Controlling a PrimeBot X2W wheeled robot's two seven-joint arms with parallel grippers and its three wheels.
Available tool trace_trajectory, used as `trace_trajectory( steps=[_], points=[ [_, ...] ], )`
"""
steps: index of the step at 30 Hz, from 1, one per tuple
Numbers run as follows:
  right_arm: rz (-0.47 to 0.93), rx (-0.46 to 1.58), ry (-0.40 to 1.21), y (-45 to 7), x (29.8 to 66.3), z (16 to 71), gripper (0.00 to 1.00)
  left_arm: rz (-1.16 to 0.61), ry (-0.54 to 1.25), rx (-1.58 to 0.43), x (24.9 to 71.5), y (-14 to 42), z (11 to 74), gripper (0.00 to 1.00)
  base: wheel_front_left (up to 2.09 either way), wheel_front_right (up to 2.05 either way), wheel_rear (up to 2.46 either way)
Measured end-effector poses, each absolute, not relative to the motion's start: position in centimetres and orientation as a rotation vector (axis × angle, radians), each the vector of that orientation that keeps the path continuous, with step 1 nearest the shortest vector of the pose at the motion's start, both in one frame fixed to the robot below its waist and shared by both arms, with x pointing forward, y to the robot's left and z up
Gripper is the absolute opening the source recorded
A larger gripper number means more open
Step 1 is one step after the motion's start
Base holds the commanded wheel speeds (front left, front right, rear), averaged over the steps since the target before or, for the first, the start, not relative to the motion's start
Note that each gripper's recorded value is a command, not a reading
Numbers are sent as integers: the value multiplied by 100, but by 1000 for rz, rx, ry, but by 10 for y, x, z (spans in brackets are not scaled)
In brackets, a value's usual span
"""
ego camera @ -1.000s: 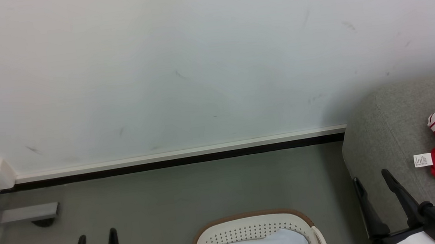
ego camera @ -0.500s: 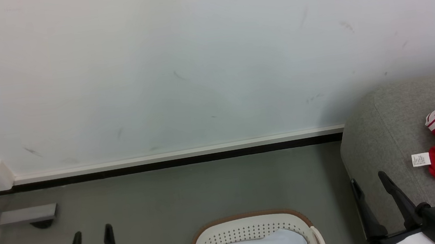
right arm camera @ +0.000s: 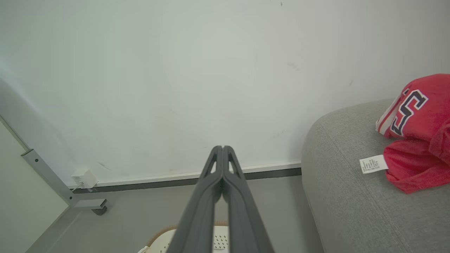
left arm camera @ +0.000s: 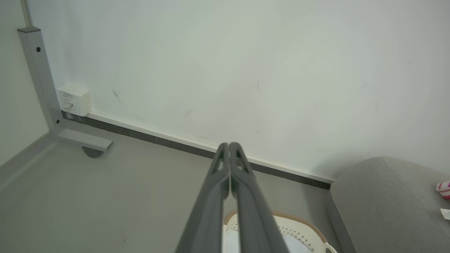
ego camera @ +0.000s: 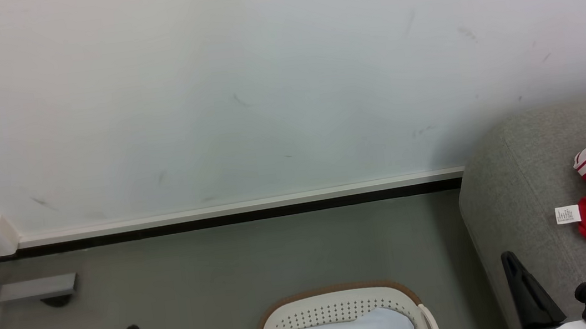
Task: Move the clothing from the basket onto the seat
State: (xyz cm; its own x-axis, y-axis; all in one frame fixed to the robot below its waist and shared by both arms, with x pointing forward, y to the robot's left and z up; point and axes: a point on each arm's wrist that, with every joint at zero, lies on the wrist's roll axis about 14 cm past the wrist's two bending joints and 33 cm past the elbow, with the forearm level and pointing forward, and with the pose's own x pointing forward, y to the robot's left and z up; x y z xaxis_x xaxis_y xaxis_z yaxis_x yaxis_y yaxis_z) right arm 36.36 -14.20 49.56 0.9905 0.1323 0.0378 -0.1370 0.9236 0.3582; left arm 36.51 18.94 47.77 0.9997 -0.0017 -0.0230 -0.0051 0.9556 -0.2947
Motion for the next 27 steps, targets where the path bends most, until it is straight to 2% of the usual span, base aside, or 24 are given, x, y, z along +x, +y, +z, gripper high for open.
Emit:
trace_trajectory(
  steps=[27],
  points=[
    [31,770,25,-169,371,494,0,63,35,-725,372,197,482,0,0,0,0]
  ],
)
